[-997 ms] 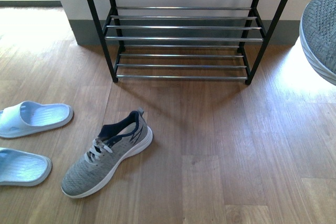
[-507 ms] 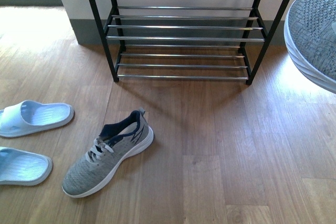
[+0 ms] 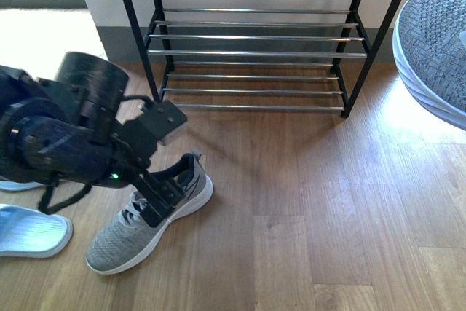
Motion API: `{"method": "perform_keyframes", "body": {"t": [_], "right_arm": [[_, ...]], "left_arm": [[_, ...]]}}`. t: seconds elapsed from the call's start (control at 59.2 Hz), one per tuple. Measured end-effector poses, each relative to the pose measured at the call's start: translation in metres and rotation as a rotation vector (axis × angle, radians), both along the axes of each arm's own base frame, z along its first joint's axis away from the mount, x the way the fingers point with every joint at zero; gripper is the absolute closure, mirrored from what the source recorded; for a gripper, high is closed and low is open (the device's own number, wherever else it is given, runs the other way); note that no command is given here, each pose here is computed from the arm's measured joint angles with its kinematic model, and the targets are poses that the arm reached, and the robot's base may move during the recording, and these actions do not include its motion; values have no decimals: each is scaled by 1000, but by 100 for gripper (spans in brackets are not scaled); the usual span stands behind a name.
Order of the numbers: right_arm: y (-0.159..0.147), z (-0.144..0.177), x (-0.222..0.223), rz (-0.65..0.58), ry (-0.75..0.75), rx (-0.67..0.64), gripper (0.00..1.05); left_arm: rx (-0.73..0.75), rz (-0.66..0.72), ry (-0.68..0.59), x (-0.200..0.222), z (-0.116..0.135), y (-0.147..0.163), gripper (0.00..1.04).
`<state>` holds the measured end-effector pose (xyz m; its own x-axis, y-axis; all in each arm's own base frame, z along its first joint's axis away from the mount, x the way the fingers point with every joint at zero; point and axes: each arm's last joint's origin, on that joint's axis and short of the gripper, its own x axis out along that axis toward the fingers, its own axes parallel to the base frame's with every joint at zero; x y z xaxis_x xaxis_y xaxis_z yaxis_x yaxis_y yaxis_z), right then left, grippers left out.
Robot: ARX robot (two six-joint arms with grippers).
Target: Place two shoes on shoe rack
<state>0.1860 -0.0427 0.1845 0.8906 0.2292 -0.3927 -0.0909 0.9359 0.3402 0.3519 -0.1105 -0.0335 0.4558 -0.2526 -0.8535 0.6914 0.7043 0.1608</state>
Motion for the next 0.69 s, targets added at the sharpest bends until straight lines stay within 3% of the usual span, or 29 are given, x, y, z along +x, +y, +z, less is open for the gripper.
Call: {"method": "perform_keyframes", "body": {"t": [0.101,0.338,0.693], "right_arm": [[0,0,0,0,0,0,103],[0,0,0,0,0,0,103],[0,0,0,0,0,0,103]], "left_arm": [[-8,-14,53,7,-27,-12,9],[21,1,83,27,-62,-23,11],[34,11,117,42,-87,-29,66]]}}
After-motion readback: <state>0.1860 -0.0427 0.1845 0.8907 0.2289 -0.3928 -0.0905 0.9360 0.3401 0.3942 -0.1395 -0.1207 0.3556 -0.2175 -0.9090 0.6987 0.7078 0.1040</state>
